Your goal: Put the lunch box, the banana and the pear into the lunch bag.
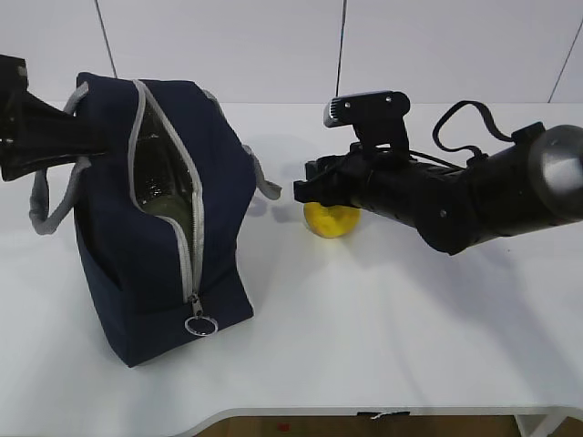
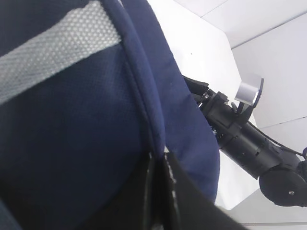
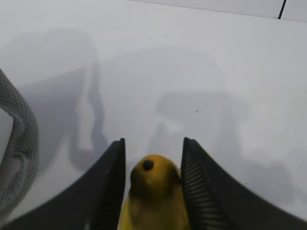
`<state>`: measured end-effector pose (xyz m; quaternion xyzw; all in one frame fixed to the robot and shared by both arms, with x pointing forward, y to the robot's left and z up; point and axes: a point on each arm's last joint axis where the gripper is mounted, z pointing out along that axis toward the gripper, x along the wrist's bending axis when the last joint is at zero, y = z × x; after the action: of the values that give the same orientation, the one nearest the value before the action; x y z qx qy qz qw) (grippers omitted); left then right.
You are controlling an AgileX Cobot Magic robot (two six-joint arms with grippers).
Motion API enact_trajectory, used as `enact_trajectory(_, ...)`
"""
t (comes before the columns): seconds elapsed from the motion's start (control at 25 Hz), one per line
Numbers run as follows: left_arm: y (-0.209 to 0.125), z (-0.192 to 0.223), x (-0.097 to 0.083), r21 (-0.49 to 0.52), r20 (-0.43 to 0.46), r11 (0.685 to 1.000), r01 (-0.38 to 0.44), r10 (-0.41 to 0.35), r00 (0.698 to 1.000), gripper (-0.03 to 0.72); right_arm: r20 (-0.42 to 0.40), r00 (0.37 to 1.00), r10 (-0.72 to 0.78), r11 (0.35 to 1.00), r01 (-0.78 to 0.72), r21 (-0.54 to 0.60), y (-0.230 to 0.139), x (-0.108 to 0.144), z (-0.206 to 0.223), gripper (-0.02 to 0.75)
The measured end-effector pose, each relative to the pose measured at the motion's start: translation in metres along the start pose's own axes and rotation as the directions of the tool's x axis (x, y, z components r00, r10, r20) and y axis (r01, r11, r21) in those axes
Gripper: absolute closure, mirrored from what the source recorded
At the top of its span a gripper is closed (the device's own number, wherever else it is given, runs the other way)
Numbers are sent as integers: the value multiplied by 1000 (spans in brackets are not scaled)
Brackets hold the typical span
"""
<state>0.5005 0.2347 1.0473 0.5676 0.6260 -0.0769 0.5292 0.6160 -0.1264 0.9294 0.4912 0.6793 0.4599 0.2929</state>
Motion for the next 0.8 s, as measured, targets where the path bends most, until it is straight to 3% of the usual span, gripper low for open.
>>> enact_trajectory(0.12, 0, 0, 0, 0, 0, 1000, 0, 0, 1000, 689, -1, 1000, -2, 1000, 2, 0, 0, 0, 0, 484)
enact_trajectory(0.28, 0, 0, 0, 1, -1, 1000, -2, 2, 1000, 689, -1, 1000, -2, 1000, 2, -1, 0, 0, 0, 551)
enact_trajectory(0.48, 0, 0, 0, 1, -1, 1000, -2, 2, 1000, 689, -1, 1000, -2, 1000, 2, -2, 0, 0, 0, 596)
enact_trajectory(0.8, 0, 0, 0, 1, -1, 1000, -2, 2, 1000, 689, -1, 1000, -1, 1000, 1, -2, 2, 0, -1, 605)
